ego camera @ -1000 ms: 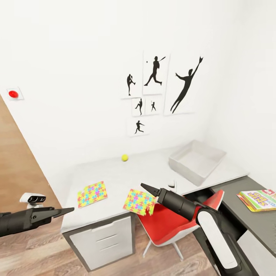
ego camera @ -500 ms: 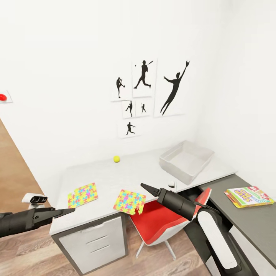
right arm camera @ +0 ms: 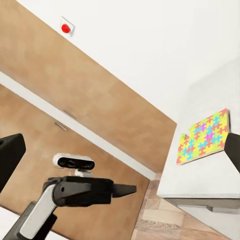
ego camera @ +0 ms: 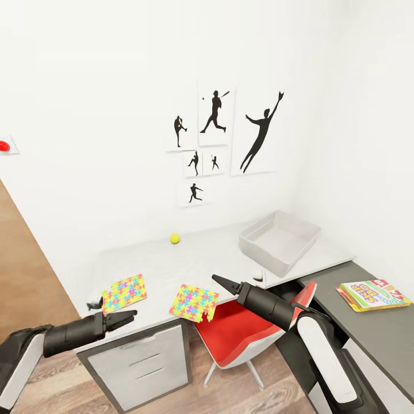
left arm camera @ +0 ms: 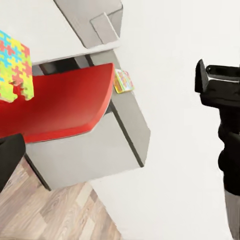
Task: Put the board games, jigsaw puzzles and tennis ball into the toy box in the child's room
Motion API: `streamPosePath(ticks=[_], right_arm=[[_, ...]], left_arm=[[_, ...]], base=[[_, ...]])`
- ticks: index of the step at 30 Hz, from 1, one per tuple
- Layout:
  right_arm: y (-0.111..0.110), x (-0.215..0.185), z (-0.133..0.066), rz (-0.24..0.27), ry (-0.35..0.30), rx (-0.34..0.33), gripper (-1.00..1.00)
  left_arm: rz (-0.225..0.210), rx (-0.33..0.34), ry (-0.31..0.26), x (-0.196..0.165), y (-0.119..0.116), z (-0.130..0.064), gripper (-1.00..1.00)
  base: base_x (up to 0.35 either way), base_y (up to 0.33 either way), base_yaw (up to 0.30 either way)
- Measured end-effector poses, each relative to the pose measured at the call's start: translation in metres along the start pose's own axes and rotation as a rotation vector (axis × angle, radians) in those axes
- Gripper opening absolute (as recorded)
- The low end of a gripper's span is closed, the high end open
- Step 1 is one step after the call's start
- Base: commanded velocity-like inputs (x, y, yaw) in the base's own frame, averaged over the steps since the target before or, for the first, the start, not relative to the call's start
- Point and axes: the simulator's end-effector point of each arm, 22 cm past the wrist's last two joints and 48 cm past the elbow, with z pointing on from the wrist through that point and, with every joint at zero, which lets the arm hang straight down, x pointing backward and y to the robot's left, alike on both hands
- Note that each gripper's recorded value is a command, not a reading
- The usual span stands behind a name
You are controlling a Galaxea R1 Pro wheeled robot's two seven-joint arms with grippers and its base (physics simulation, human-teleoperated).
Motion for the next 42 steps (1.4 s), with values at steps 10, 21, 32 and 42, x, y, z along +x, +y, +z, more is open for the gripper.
streamPosePath(ticks=[10, 21, 32, 42], right_arm=[[-0.001, -0.003, -0.003, -0.002, -0.007, -0.001, 1.00], [0.038, -0.024, -0.019, -0.012, -0.059, -0.197, 1.00], [0.040, -0.036, -0.036, -0.003, -0.101, -0.234, 1.00], [0.034, -0.038, -0.043, -0.005, -0.110, -0.222, 1.00]], left_arm=[[-0.320, -0.205, -0.003, 0.011, 0.105, 0.061, 1.00], [-0.377, -0.189, 0.016, 0.022, 0.105, 0.085, 1.00], [-0.349, -0.227, -0.001, 0.032, 0.104, 0.128, 1.00], [-0.356, -0.469, -0.009, 0.064, 0.149, 0.150, 1.00]], base=[[0.000, 0.000, 0.000], [0.000, 0.000, 0.000], [0.000, 0.000, 0.000], [0.000, 0.000, 0.000]])
